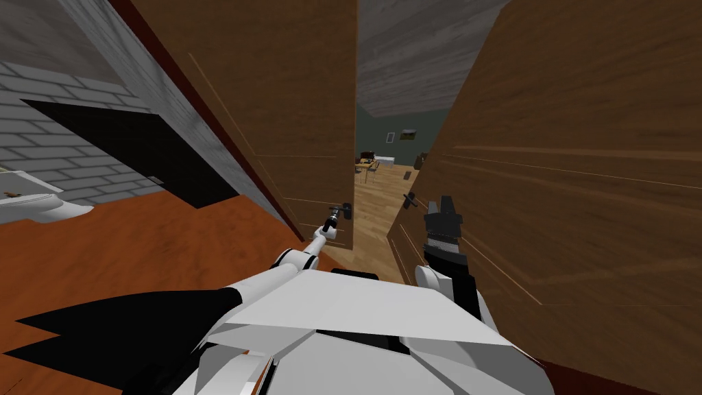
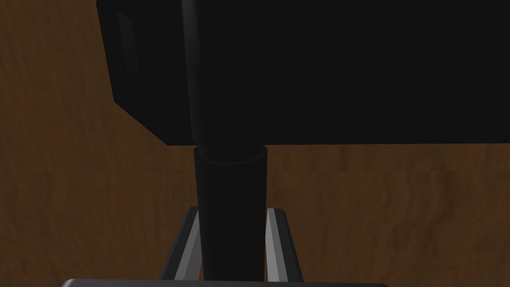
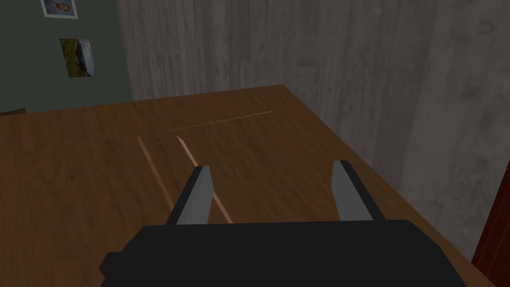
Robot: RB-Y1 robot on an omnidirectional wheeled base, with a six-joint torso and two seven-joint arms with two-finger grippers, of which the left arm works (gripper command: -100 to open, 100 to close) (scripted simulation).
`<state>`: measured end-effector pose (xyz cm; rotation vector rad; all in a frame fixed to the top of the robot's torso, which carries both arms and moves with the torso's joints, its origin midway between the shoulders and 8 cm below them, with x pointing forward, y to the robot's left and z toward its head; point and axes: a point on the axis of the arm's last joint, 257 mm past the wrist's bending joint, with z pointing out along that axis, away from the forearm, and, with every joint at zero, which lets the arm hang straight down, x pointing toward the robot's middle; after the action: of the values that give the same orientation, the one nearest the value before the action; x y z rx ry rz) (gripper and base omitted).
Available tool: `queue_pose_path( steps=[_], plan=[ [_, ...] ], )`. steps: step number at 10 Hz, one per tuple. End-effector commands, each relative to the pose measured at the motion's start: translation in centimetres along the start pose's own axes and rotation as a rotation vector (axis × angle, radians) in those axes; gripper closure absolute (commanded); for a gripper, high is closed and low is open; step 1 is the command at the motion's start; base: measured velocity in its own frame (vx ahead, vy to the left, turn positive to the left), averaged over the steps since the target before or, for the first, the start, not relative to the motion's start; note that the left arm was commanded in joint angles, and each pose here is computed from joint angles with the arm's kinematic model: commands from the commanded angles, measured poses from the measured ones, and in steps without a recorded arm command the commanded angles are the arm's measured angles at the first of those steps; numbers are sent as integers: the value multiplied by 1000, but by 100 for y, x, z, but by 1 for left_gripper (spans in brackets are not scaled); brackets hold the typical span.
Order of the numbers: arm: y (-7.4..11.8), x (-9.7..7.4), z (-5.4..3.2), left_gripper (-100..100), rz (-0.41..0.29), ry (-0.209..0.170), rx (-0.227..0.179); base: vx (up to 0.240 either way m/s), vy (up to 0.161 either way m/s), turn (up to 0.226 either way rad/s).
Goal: Push the door open
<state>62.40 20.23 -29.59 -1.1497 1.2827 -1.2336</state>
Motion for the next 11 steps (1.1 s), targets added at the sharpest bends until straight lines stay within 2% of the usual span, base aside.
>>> queue_pose_path(
  steps=[1,2,4,5,11],
  plan=[
    [-54,-147,-5,100,4,-21,12,127,-114,45],
    [-49,-254,-12,100,-1,-42,10,153,-131,58],
    [-49,-254,-12,100,-1,-42,10,92,-72,44],
    [-43,-348,-19,100,-7,-62,9,82,-62,43],
    [-22,-581,-48,100,-26,-114,5,138,-138,75]
  ],
)
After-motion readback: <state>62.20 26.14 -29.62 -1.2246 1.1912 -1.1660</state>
